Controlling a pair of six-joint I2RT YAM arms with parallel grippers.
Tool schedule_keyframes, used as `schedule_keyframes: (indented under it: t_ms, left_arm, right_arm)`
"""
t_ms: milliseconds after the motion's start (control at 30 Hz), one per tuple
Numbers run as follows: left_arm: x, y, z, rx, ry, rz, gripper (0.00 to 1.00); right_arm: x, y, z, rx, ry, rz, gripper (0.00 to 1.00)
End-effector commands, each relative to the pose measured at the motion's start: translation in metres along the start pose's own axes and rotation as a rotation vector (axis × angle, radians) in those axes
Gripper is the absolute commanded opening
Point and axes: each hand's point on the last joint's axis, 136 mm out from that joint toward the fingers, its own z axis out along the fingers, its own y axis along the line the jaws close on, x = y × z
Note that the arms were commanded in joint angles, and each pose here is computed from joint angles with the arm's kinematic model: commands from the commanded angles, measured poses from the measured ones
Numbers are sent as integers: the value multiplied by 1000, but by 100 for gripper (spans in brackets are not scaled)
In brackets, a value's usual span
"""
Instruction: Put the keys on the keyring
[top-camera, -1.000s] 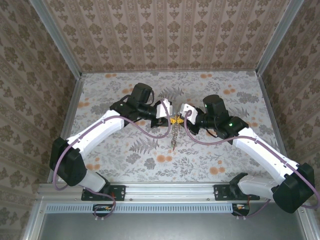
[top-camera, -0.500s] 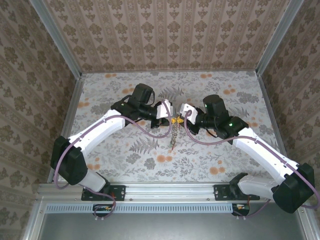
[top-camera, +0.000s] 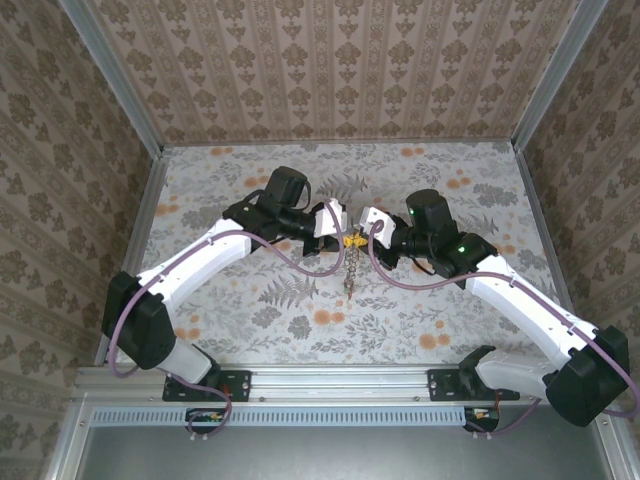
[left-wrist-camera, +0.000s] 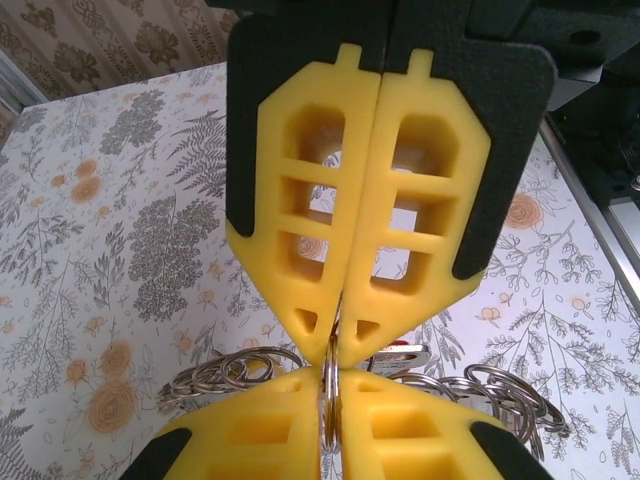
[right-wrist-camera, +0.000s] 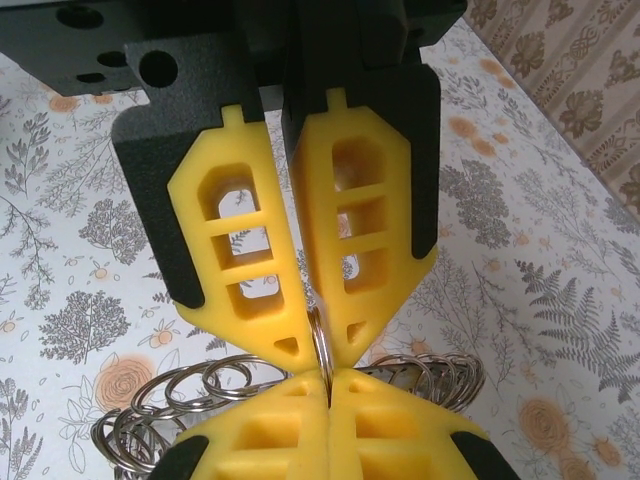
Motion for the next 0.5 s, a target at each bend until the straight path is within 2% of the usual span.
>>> schedule_keyframes:
  t_ms: [0, 67, 233, 267, 467]
  left_arm:
    - [-20, 1, 1, 9, -59, 45, 9]
    - [-18, 1, 2, 6, -52, 42, 0]
    - [-14, 2, -1, -7, -35, 47, 0]
    - [-16, 3, -3, -10, -47, 46, 0]
    - [-38, -2, -18, 35, -221, 40, 0]
  right_arm:
    - [-25, -2, -7, 3, -76, -21, 0]
    - [-25, -2, -7, 3, -79, -22, 0]
    - [-20, -4, -8, 28, -64, -33, 0]
    - [-15, -4, -7, 35, -52, -35, 3]
    - [-2, -1, -1, -4, -72, 14, 11]
